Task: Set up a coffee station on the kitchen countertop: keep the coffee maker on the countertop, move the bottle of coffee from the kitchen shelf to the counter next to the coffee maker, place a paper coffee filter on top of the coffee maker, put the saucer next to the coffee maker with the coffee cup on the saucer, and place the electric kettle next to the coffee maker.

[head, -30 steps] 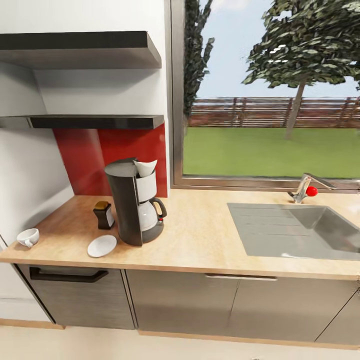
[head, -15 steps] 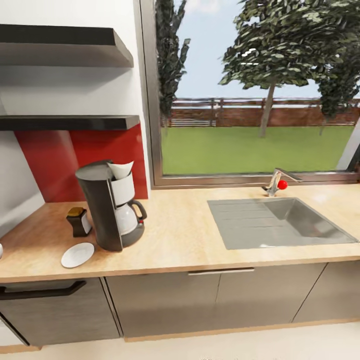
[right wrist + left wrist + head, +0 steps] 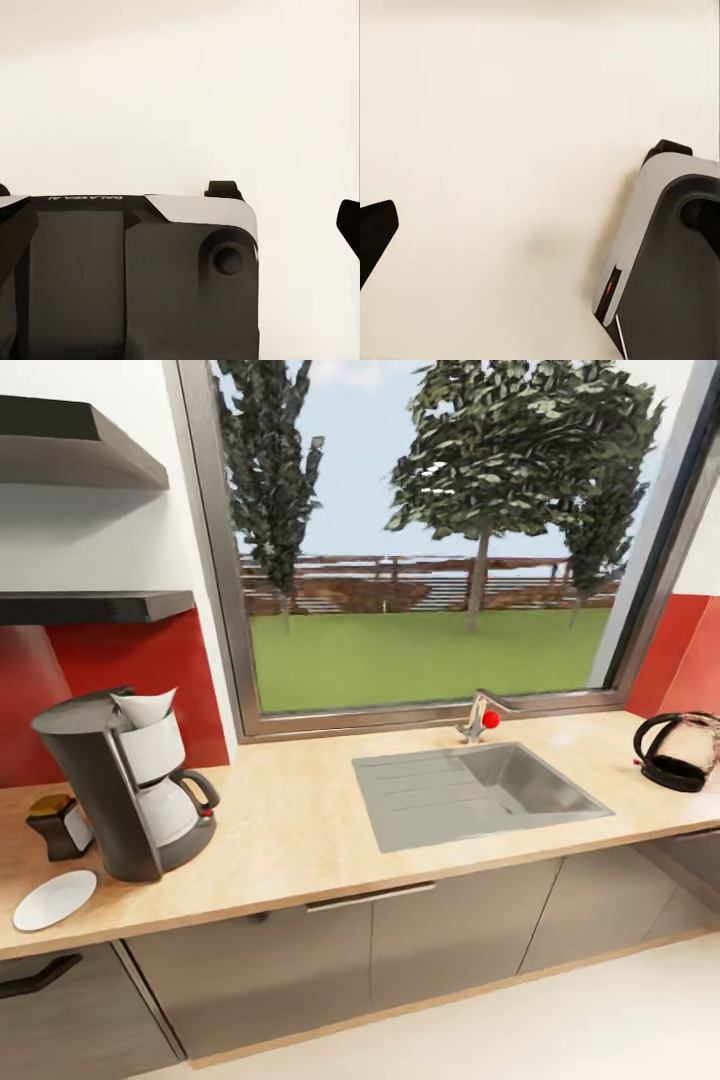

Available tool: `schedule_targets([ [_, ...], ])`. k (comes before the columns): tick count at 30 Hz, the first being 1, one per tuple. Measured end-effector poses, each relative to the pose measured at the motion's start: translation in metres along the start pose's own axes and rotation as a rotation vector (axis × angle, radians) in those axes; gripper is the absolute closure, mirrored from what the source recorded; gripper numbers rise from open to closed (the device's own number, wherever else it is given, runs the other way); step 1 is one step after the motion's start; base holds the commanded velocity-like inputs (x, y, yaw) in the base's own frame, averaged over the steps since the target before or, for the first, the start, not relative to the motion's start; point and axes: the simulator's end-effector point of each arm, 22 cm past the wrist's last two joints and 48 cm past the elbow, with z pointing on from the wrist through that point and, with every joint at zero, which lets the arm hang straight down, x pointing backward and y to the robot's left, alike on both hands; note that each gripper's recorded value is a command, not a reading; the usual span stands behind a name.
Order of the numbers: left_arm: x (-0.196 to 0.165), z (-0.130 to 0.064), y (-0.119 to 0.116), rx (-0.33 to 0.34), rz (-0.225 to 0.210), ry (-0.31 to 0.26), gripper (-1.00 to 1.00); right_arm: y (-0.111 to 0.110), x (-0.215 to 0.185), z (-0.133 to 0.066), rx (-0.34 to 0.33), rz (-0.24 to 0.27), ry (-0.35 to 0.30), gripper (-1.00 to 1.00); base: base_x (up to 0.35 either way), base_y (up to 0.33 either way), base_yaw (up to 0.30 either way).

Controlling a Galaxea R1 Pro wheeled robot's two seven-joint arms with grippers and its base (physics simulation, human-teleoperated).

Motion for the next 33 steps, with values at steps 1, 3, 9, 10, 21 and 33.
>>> schedule_targets([
  [1,0.0,0.0,0.0005,-0.001,0.0,0.0,-1.0,0.0,0.0,0.0,0.0,0.0,0.0,-1.0,0.0,-0.274,-0.27],
  [3,-0.0001,0.0,0.0008,-0.002,0.0,-0.001,-1.0,0.0,0.0,0.0,0.0,0.0,0.0,-1.0,0.0,-0.274,-0.27],
  [9,-0.0001,0.0,0.0012,-0.004,0.0,-0.001,-1.0,0.0,0.0,0.0,0.0,0.0,0.0,-1.0,0.021,-0.274,-0.27],
  [10,-0.0001,0.0,0.0013,-0.004,0.0,-0.001,-1.0,0.0,0.0,0.0,0.0,0.0,0.0,-1.0,0.098,-0.274,-0.27],
  [21,-0.0001,0.0,0.0013,-0.004,0.0,-0.001,-1.0,0.0,0.0001,-0.0001,0.0,-0.001,0.0,-1.0,0.163,-0.254,-0.27],
  [33,-0.0004,-0.0001,0.0013,-0.004,0.001,-0.003,-1.0,0.0001,0.0001,-0.0001,0.0,-0.001,0.0,-1.0,0.195,-0.234,-0.269],
])
